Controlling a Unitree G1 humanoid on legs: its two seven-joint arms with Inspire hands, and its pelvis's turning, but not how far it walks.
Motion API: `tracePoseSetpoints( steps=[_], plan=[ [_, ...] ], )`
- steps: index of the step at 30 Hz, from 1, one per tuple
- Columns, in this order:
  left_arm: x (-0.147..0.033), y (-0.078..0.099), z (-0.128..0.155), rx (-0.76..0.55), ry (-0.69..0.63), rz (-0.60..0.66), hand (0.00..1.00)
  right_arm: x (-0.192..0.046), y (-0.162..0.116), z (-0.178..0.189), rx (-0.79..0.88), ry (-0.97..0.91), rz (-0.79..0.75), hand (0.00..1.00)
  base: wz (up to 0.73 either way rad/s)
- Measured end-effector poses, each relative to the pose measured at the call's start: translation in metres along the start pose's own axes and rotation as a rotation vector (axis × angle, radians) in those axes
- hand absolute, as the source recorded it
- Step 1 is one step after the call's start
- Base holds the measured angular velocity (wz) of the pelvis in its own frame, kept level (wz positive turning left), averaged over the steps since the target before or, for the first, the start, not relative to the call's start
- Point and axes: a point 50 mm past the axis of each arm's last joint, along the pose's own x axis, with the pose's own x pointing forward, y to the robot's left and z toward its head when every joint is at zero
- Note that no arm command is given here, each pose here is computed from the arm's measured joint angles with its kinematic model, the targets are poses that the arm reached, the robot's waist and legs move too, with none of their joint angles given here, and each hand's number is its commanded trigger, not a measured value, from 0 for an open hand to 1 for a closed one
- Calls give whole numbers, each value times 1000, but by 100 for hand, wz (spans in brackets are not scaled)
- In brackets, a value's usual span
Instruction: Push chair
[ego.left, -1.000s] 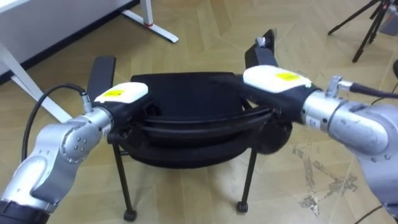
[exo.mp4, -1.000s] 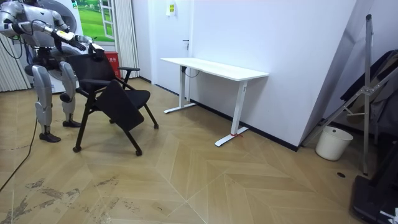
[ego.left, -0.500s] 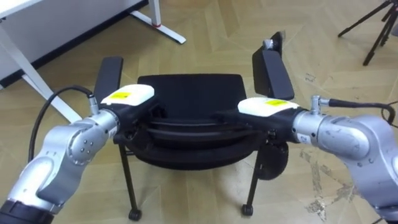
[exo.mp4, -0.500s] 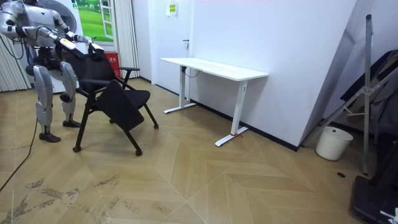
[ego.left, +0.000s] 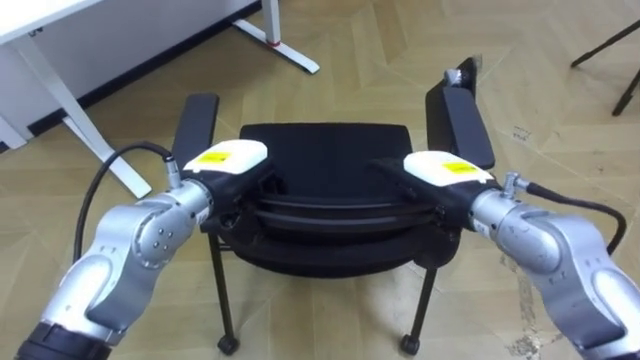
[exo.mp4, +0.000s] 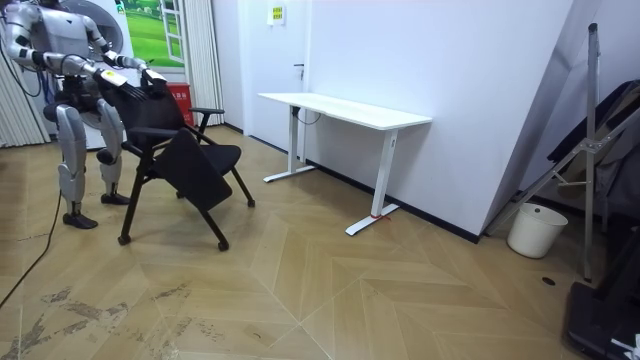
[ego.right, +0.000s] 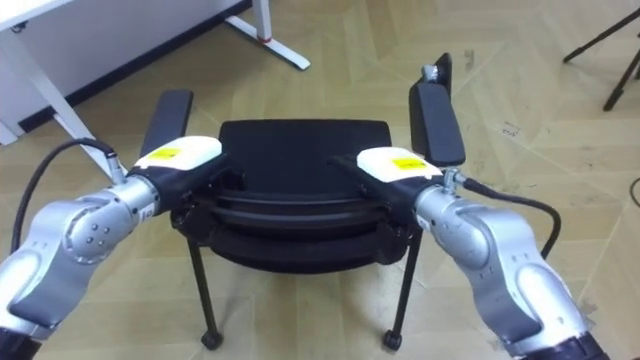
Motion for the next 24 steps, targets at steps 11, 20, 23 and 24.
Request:
tracePoseSetpoints(
  steps=[11, 20, 23, 24],
  plan=[
    [3, -4, 5, -15, 1, -12, 100, 7, 11, -9, -34, 74, -112, 58, 1],
    [6, -8, 11, -34, -1, -32, 100, 9, 16, -17, -122, 129, -139, 100, 1],
    [7, -7, 11, -19, 7, -34, 100, 10, 18, -15, -156, 127, -127, 100, 0],
    [7, -7, 11, -17, 9, -34, 100, 11, 17, -14, -174, 123, -121, 100, 0]
  ],
)
